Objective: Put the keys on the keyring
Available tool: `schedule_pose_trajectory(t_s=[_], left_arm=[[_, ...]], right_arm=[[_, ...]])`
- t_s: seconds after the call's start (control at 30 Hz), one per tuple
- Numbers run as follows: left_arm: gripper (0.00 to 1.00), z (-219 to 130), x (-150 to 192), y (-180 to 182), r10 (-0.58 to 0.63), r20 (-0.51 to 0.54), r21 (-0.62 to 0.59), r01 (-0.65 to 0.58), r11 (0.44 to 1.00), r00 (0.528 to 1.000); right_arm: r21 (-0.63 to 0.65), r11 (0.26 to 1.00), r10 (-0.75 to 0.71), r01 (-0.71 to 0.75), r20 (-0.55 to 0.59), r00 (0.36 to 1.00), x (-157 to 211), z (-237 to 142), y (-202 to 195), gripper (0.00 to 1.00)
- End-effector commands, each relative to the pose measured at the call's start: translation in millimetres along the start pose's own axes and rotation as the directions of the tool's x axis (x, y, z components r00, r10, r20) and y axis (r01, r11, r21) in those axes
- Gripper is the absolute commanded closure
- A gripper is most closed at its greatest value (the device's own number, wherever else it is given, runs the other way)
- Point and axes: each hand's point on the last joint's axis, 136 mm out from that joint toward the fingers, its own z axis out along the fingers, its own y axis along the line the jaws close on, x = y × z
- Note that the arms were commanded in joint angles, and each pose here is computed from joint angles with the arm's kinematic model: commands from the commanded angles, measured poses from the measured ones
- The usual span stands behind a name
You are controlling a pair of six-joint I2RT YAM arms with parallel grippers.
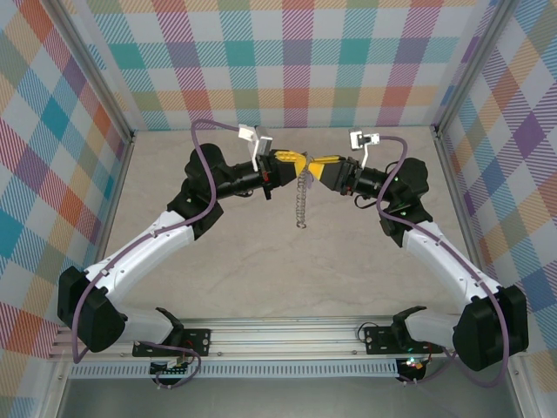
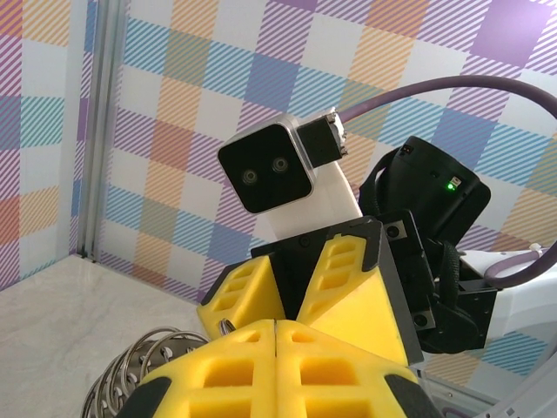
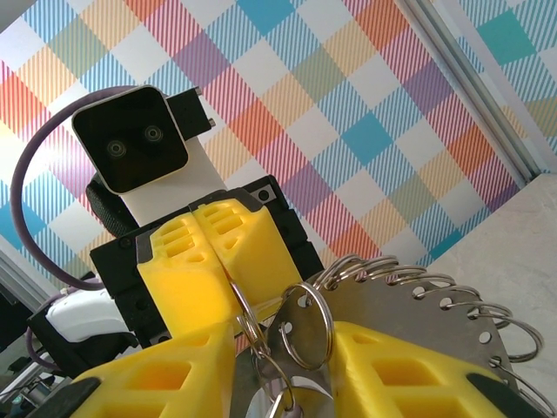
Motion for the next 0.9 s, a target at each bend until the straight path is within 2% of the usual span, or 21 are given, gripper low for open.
schedule_pose_trajectory(t_s=[0.0, 0.2, 0.3, 0.5, 0.6, 0.77, 0.87], left_arm=[[1.00, -3, -19, -16, 0.038, 0.060, 0.035, -0.040, 0.999, 0.997], [1.00, -3, -19, -16, 0.038, 0.062, 0.036, -0.040, 0.999, 0.997], [1.00, -3, -18, -16, 0.035, 0.061, 0.036, -0.038, 0.999, 0.998], [1.00, -2, -15, -15, 0.023, 0.054, 0.035, -0.025, 0.999, 0.998], [1.00, -3, -15, -11, 0.014, 0.050, 0.006, -0.015, 1.000, 0.999], [0.99, -12, -13, 6, 0.035, 0.016, -0.130, -0.033, 0.991, 0.999], [0.85, -19, -13, 12, 0.080, -0.018, -0.189, -0.082, 0.979, 0.997]], right_arm=[[-0.053, 0.997, -0.053, 0.054, 0.019, 0.998, -12, 4, 16, 0.67], [-0.063, 0.997, -0.050, 0.052, 0.025, 0.998, -16, 6, 16, 0.73], [-0.067, 0.996, -0.052, 0.053, 0.026, 0.998, -17, 7, 17, 0.80], [-0.060, 0.997, -0.049, 0.051, 0.031, 0.998, -19, 7, 18, 1.00], [-0.030, 0.999, -0.037, 0.038, 0.024, 0.999, -17, 7, 13, 1.00], [0.089, 0.996, -0.013, 0.015, -0.024, 1.000, -6, 2, -6, 1.00], [0.144, 0.989, -0.029, 0.038, -0.065, 0.997, 1, -2, -13, 1.00]])
